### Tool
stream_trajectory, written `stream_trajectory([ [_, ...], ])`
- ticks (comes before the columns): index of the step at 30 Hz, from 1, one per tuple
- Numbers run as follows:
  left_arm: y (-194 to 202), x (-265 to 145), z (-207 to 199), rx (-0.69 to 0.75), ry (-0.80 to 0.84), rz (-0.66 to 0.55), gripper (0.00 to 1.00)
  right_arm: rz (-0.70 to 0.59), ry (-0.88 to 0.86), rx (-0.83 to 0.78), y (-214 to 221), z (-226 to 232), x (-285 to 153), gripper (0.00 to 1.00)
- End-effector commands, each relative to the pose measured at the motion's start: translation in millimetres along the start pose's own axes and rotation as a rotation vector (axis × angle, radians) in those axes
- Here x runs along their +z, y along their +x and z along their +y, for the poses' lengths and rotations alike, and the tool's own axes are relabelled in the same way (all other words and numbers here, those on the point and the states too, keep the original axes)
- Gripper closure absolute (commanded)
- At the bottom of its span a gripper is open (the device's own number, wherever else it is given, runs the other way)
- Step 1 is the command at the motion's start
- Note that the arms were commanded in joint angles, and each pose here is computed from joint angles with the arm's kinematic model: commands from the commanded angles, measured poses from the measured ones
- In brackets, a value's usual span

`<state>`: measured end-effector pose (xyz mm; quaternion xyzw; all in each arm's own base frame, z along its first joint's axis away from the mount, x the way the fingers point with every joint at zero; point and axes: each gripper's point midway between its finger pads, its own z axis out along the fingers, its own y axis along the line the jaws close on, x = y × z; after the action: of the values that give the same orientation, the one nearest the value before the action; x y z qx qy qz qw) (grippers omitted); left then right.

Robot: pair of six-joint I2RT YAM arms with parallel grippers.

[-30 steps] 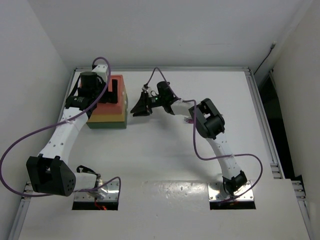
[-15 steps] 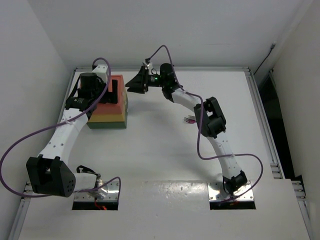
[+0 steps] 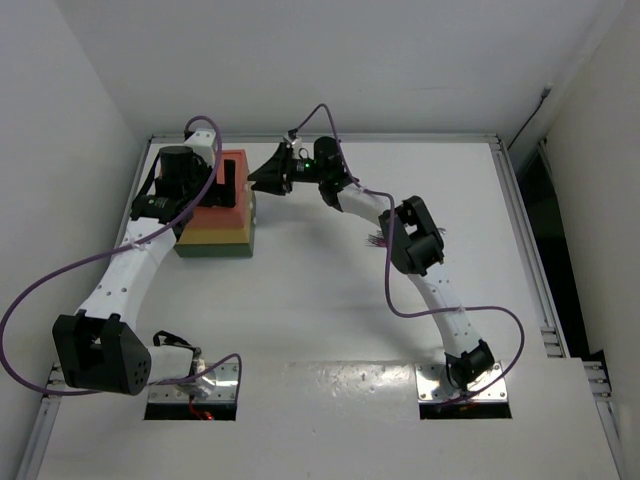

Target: Sort the eating utensils into containers

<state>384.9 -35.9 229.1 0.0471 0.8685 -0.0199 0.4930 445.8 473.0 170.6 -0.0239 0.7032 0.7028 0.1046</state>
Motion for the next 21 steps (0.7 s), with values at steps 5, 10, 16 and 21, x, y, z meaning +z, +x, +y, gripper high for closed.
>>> stream_trajectory([
  [5,73.0,4.5,2.2,0.01,0.004,0.251,0.0,0.018,-0.081,0.0,14.4,23.0,16.3,0.54],
  [10,73.1,4.5,3.8,0.012,-0.005,0.251,0.0,0.039,-0.079,0.02,26.5,17.8,23.5,0.54],
  [16,73.1,4.5,3.8,0.012,-0.005,0.251,0.0,0.049,-0.081,0.041,32.8,13.5,26.3,0.64],
  [21,77.2,4.7,3.8,0.011,-0.005,0.261,0.0,0.049,-0.08,0.05,32.8,13.9,26.3,0.75],
])
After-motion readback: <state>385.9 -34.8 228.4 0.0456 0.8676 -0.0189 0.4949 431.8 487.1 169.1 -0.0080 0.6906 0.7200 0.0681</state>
